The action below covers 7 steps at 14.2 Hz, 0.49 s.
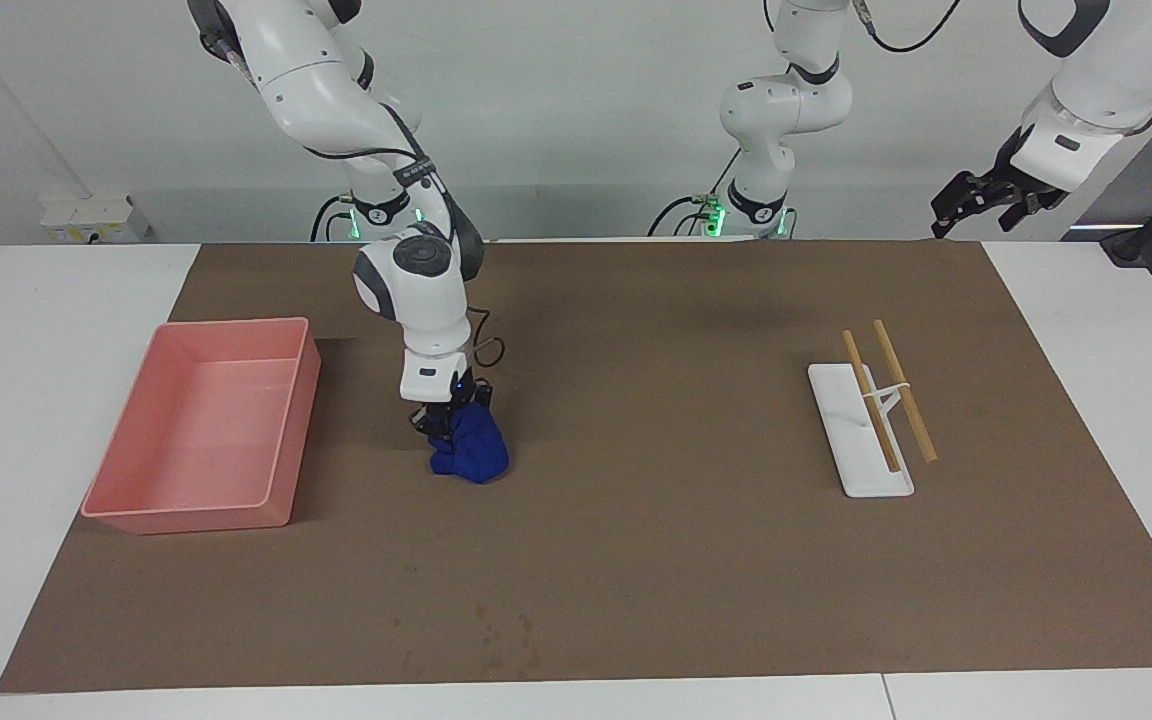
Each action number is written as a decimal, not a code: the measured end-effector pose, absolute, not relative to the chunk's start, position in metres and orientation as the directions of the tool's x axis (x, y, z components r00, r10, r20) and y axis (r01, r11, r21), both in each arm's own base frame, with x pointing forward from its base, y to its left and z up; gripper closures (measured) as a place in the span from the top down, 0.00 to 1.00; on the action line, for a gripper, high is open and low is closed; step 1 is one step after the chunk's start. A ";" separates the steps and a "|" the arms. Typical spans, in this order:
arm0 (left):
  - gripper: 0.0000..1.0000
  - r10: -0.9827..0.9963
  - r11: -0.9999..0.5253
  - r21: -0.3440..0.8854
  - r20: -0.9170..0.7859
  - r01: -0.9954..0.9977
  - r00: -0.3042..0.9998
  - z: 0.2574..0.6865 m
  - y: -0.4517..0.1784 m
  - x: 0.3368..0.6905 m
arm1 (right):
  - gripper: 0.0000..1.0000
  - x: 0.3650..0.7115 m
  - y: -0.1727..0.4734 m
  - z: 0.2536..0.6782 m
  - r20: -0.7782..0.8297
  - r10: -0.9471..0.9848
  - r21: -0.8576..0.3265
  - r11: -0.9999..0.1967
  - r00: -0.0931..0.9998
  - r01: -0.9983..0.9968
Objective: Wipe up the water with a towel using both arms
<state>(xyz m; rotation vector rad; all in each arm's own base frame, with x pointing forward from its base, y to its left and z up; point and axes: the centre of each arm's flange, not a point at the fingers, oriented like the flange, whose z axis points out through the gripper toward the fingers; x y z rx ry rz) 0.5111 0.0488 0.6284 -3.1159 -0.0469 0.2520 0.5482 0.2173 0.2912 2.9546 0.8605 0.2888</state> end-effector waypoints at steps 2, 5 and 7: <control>1.00 0.051 -0.999 -0.002 -0.163 0.051 0.985 0.629 0.063 0.508 | 0.17 0.527 0.241 0.291 0.167 0.459 0.070 -0.888 0.872 0.454; 1.00 0.016 -1.000 0.012 -0.186 0.019 0.982 0.630 0.069 0.503 | 0.17 0.503 0.265 0.291 0.166 0.348 0.039 -0.937 0.923 0.347; 1.00 -0.032 -0.999 0.027 -0.196 -0.027 0.980 0.630 0.075 0.500 | 0.17 0.494 0.270 0.290 0.164 0.273 0.024 -0.962 0.948 0.273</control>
